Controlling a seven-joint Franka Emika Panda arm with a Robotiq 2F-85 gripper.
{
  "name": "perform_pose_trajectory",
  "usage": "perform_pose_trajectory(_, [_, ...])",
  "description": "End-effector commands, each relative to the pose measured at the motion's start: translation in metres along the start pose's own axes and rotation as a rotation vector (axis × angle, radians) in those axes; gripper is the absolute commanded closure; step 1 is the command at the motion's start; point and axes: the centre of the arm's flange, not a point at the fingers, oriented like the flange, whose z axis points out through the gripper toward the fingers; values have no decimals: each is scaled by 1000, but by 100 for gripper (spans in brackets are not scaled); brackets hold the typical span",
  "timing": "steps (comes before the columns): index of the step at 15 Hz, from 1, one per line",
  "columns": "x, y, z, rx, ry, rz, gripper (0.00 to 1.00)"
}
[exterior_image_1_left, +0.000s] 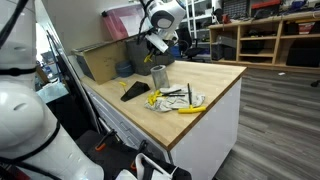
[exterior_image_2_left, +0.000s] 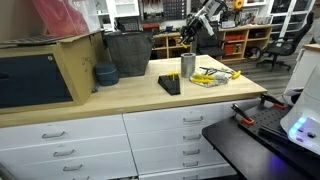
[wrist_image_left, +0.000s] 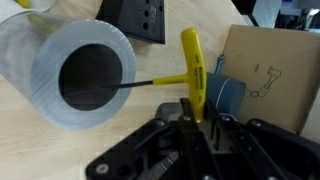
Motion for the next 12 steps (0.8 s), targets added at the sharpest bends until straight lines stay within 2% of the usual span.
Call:
perform_pose_trajectory(1, [12, 19, 12, 108, -19, -9, 96])
perform_pose_trajectory(6, [11, 39, 26, 213, -38, -19, 96])
perform_pose_trajectory(12, [11, 58, 2, 229, -35, -38, 96])
